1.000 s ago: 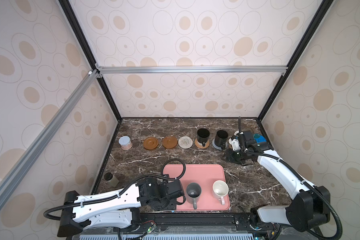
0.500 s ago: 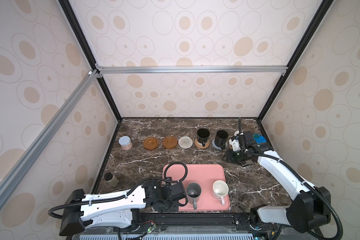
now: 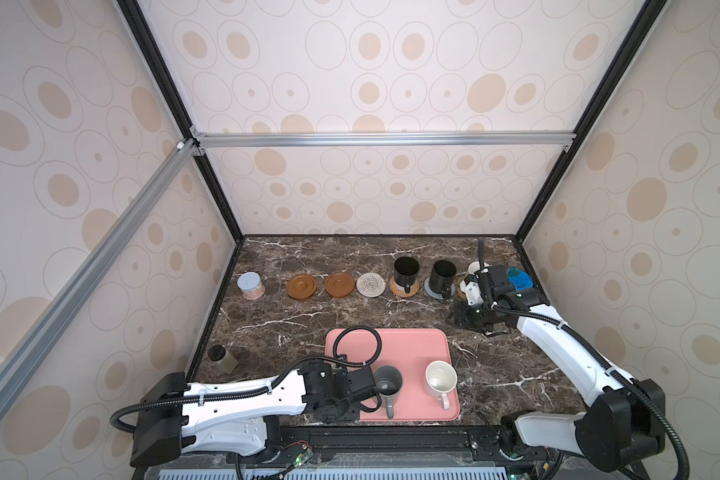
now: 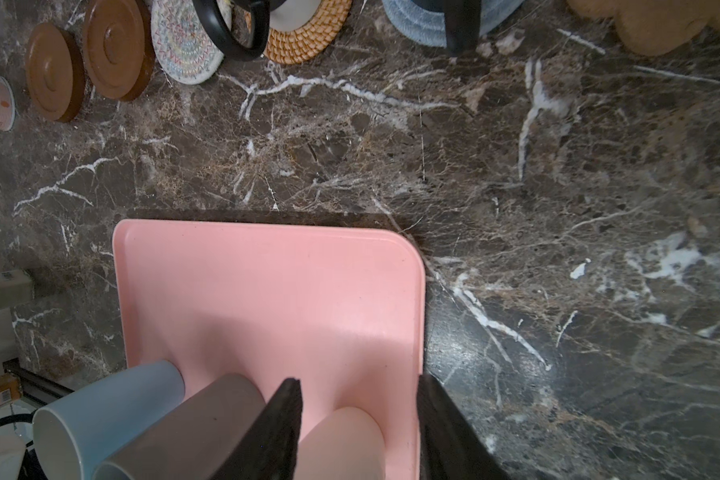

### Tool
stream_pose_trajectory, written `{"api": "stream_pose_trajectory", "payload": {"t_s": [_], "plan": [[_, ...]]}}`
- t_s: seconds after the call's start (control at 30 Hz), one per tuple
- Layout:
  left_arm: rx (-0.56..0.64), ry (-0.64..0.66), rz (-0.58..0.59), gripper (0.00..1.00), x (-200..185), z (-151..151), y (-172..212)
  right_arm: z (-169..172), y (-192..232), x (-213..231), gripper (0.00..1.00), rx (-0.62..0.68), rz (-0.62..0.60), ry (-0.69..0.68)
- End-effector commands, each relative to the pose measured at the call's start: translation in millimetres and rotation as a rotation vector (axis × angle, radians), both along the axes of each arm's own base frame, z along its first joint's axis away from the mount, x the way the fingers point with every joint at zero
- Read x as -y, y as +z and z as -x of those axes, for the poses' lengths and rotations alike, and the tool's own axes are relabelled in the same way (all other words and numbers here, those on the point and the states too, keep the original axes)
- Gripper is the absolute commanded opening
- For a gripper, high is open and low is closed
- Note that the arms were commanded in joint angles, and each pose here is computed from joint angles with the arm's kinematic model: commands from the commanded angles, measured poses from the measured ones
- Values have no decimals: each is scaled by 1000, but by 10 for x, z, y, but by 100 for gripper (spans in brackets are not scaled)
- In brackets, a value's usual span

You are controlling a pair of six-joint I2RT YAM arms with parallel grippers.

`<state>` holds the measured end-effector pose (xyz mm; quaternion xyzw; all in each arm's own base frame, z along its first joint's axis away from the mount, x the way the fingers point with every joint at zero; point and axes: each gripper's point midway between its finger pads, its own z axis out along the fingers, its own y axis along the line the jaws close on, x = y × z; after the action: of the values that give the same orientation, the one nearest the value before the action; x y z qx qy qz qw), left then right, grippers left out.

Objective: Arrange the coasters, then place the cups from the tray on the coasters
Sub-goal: 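Lower the left gripper into the blue-handled white mug and grasp it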

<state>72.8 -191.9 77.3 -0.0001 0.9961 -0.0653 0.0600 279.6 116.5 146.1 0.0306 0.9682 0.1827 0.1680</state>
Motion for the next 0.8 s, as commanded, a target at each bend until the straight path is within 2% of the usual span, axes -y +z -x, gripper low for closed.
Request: {"api": "stream_pose_trajectory", "payload": {"t_s": [0.0, 0.17, 0.43, 0.77], "plan": [[53, 12, -18, 30, -62, -147, -13, 80, 0, 28, 49, -7, 13, -4], [70, 22, -23, 26, -104, -262, -58, 87, 3, 35, 49, -7, 14, -9], [118, 42, 12, 25, -70, -440, -76, 107, -12, 56, 49, -11, 17, -23], [154, 67, -63, 26, -161, -557, -138, 124, 4, 66, 49, -14, 19, -30]]}}
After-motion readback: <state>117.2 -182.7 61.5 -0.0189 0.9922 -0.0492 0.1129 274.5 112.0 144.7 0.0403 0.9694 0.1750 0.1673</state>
